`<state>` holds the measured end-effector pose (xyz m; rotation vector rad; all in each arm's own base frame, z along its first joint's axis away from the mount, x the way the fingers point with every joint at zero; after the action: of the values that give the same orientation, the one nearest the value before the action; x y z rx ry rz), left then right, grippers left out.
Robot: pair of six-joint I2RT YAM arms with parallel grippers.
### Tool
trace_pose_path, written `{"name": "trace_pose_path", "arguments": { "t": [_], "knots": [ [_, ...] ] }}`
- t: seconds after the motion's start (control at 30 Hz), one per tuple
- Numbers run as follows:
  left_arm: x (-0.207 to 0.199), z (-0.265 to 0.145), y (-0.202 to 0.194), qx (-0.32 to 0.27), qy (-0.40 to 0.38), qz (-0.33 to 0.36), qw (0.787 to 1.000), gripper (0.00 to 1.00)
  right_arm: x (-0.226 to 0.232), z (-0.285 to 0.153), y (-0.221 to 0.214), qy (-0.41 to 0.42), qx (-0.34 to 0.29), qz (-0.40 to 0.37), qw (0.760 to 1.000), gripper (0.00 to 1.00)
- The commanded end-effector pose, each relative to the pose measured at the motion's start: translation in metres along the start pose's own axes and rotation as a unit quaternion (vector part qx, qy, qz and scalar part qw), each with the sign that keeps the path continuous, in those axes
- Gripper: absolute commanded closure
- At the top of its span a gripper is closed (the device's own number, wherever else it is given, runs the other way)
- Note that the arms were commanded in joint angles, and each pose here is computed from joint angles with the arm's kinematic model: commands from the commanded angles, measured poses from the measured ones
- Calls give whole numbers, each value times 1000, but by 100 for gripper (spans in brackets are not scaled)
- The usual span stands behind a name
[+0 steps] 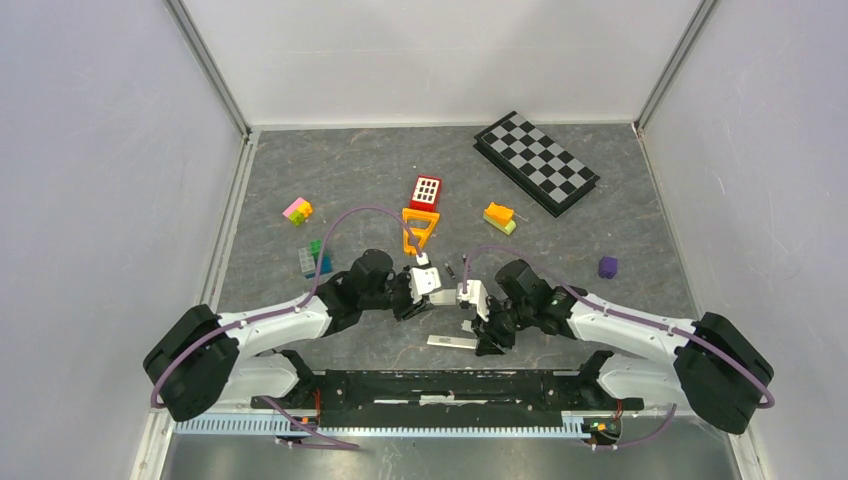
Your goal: Unload the batteries from the remote control
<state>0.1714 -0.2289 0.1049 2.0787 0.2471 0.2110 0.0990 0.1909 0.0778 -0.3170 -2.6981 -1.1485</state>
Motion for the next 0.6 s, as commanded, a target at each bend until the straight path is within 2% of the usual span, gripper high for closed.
{"name": "trace_pose_path", "arguments": {
  "t": [0.0,0.47,0.57],
  "knots": [
    [4,-2,24,-46,3,15,999,98,-10,-4,18,-31,-14,-28,999,71],
    [1,-1,24,-51,-11,15,999,98,-3,3,17,6,-7,-34,999,57],
    [1,-1,24,-50,-11,14,999,98,-5,4,15,1,2,-26,1000,57]
  ]
}}
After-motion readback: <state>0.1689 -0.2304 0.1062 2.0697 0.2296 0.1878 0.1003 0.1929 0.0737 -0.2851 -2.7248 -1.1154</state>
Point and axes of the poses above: each gripper's point midway between its finger pads, its own z axis out along the fingers, its own x axis along the line the jaws close on, y = z × x, the point moved 6 cm from there along -z, back along the fingers, and after that the axes turned 4 degrees about -z, right-handed, at the moved point
